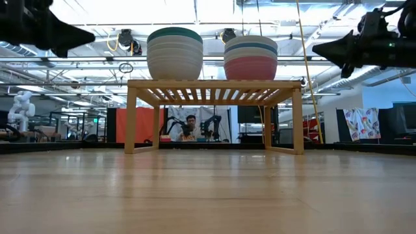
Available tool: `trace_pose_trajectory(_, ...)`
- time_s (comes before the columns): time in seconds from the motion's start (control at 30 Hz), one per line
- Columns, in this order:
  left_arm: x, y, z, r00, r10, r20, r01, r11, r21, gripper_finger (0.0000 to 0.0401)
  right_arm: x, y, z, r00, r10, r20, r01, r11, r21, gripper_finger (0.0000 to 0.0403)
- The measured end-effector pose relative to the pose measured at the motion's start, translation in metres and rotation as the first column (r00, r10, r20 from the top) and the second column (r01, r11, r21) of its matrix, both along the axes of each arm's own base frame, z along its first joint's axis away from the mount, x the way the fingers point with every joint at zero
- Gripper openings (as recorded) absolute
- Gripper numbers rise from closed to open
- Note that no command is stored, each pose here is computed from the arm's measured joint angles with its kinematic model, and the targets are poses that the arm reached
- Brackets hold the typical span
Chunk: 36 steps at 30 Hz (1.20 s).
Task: Place and stack bowls onto a shelf
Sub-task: Return to Home Position
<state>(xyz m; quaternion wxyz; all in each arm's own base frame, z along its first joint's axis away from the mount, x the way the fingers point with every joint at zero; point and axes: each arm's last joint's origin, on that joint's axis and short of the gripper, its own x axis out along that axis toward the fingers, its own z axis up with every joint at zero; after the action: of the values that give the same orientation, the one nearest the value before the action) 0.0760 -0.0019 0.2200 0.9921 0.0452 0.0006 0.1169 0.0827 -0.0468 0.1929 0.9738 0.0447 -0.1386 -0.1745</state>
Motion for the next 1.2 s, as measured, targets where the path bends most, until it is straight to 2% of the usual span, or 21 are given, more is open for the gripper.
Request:
trace_pose_trajectory(0.1, 0.005, -0.001, -0.009, 1.000, 0.000, 0.023, 0.000, 1.000, 0.008, 0.0056, 0.001, 0.000, -0.002, 1.000, 0.009, -0.022, -0.009, 1.000, -0.003, 0.0000)
trace_pose_trajectory(0.27, 0.011, -0.002, -0.024, 1.000, 0.001, 0.005, -0.002, 0.997, 0.082, 0.0056, 0.002, 0.000, -0.006, 0.997, 0.034, -0.072, -0.035, 0.999, -0.011, 0.0000)
trace_pose_trajectory(0.57, 0.016, -0.003, -0.045, 0.999, 0.001, -0.050, 0.003, 0.996, 0.085, 0.0056, 0.003, 0.000, -0.018, 0.983, 0.040, -0.181, -0.031, 0.998, 0.051, 0.0000)
trace_pose_trajectory(1.2, 0.017, -0.003, -0.045, 0.998, 0.002, -0.057, 0.004, 0.994, 0.110, 0.0056, 0.005, -0.002, -0.026, 0.965, 0.044, -0.258, -0.021, 0.996, 0.090, 0.0000)
